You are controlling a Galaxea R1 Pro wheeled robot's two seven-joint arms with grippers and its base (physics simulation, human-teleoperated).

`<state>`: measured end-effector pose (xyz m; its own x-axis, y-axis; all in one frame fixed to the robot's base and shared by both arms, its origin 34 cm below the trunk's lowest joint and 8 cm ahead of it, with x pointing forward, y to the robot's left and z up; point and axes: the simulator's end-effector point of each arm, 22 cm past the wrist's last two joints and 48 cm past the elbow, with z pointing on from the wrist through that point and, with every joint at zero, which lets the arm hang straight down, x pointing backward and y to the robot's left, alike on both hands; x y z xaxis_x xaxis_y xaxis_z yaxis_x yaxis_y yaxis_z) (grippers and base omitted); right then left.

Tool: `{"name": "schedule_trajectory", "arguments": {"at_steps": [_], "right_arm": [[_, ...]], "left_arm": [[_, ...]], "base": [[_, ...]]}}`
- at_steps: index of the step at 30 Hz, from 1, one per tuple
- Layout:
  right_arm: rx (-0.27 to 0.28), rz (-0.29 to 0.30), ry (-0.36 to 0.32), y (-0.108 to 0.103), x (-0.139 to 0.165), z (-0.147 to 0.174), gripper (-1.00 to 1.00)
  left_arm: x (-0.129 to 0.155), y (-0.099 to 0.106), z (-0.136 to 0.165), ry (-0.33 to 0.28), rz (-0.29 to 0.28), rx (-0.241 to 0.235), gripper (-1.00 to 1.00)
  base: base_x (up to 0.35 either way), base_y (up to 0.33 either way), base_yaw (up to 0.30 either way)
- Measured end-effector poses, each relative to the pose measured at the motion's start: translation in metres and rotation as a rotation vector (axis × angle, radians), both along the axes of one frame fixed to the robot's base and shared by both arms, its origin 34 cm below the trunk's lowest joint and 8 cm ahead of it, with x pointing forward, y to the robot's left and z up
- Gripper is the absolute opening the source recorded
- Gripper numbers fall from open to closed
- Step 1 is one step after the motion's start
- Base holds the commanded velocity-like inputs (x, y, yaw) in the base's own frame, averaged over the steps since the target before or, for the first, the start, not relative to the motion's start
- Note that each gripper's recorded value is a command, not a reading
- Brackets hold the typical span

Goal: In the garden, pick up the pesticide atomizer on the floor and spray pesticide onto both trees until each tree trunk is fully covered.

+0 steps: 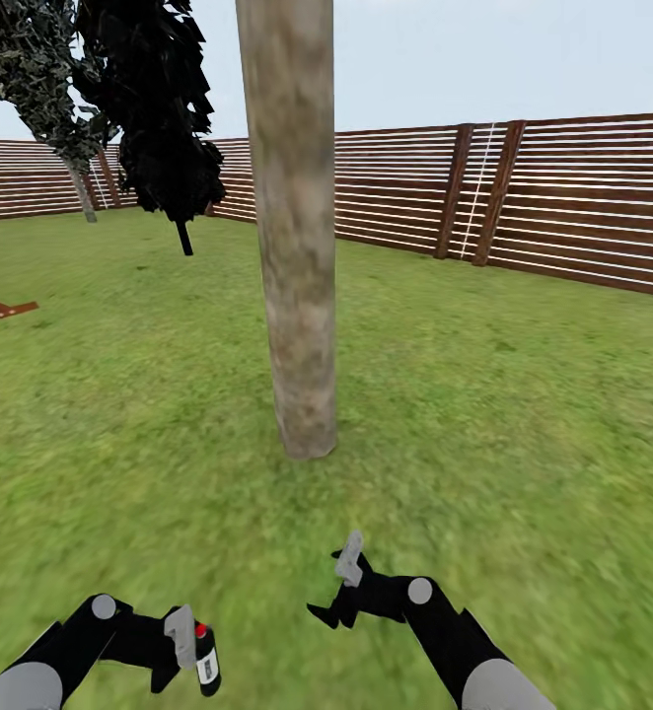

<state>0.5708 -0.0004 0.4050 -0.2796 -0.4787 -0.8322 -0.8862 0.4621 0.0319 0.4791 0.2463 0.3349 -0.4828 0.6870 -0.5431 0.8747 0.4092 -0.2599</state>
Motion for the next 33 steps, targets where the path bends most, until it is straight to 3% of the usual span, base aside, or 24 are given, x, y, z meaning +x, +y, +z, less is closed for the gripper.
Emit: {"name": "schedule_trajectory", "arguments": {"at_steps": [4,5,8,11,14,19,26,33], "right_arm": [[0.001,0.010,0.004,0.002,-0.002,0.000,1.00],[0.001,0.011,0.005,0.002,-0.003,0.000,-1.00],[0.002,0.018,0.010,0.002,-0.005,-0.001,-1.00],[0.028,0.103,0.056,0.011,-0.025,0.000,-1.00],[0.035,0.125,0.065,0.014,-0.029,0.002,-1.00],[-0.006,0.242,0.050,0.033,-0.051,-0.001,-1.00],[-0.005,0.255,0.047,0.038,-0.053,0.000,-1.00],[-0.005,0.254,0.044,0.038,-0.053,0.000,-1.00]], "left_arm": [[-0.002,-0.001,-0.001,0.010,-0.009,0.009,-1.00],[-0.002,-0.002,-0.001,0.010,-0.010,0.009,-1.00],[0.000,-0.009,0.000,0.013,-0.009,0.006,-1.00],[-0.004,-0.016,-0.003,0.031,-0.048,0.033,-1.00],[0.005,-0.028,0.003,0.003,-0.071,0.026,-1.00],[0.002,-0.054,0.003,0.000,-0.125,0.010,-1.00],[0.008,-0.086,0.014,-0.033,-0.220,-0.008,-1.00],[0.014,-0.118,0.026,-0.064,-0.255,-0.051,-1.00]], "base": [[0.000,0.000,0.000],[0.000,0.000,0.000],[0.000,0.000,0.000],[0.000,0.000,0.000],[0.000,0.000,0.000],[0.000,0.000,0.000],[0.000,0.000,0.000],[0.000,0.000,0.000]]}}
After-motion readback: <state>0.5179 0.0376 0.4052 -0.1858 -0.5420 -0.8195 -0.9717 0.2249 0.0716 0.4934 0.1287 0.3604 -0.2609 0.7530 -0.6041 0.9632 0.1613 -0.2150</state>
